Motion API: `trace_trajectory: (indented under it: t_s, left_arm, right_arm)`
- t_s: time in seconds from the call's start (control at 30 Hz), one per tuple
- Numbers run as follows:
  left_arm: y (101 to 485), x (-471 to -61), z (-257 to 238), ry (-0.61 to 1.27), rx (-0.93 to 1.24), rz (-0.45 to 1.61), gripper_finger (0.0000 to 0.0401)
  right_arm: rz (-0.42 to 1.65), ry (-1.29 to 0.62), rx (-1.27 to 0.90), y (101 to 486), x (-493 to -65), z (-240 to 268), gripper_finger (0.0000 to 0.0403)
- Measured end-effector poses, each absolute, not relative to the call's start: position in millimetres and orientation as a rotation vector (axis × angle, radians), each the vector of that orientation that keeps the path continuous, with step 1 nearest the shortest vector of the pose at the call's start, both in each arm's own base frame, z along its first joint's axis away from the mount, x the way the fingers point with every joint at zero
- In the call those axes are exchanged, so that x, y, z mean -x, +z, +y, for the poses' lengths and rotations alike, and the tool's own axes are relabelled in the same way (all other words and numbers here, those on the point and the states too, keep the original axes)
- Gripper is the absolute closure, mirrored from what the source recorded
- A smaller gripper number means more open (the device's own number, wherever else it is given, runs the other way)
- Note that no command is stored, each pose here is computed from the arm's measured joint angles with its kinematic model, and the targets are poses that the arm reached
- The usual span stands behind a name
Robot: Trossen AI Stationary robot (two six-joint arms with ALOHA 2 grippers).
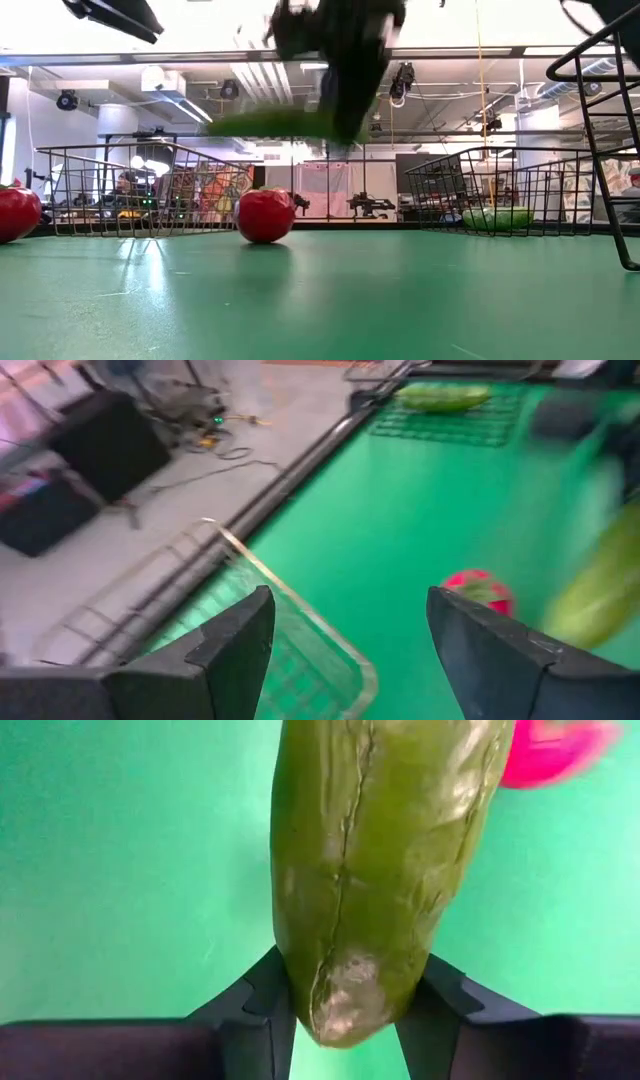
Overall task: Sort produce into baskets
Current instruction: Put the cucumber into the top right wire basket
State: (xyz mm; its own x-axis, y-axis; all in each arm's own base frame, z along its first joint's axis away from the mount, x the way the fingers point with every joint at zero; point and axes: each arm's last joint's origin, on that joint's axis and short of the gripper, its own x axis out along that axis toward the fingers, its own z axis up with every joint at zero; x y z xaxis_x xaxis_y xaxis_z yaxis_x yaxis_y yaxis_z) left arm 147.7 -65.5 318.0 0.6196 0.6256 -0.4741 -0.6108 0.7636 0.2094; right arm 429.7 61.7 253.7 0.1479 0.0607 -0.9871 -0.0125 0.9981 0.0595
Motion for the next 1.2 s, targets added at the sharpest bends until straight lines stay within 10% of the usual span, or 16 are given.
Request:
trace_trajectory:
  t_s: [0.5,0.77,1.2]
  left_arm:
    - [322,-153,-31,0.796,-0.248,0.693,0.0157]
    - [319,-150,-34,0.697,-0.073,0.750,0.0157]
    - [303,-157,-39,0.613,0.055,0.793,0.0157]
  right_arm:
    - [0.929,-0.928,-0.213,399,-253,-34,0.0275]
    - [1.022,-1.263,-0.636,328,-184,-101,0.0275]
    - [1.248,-1.200,-0.987,213,-165,-148,0.0259]
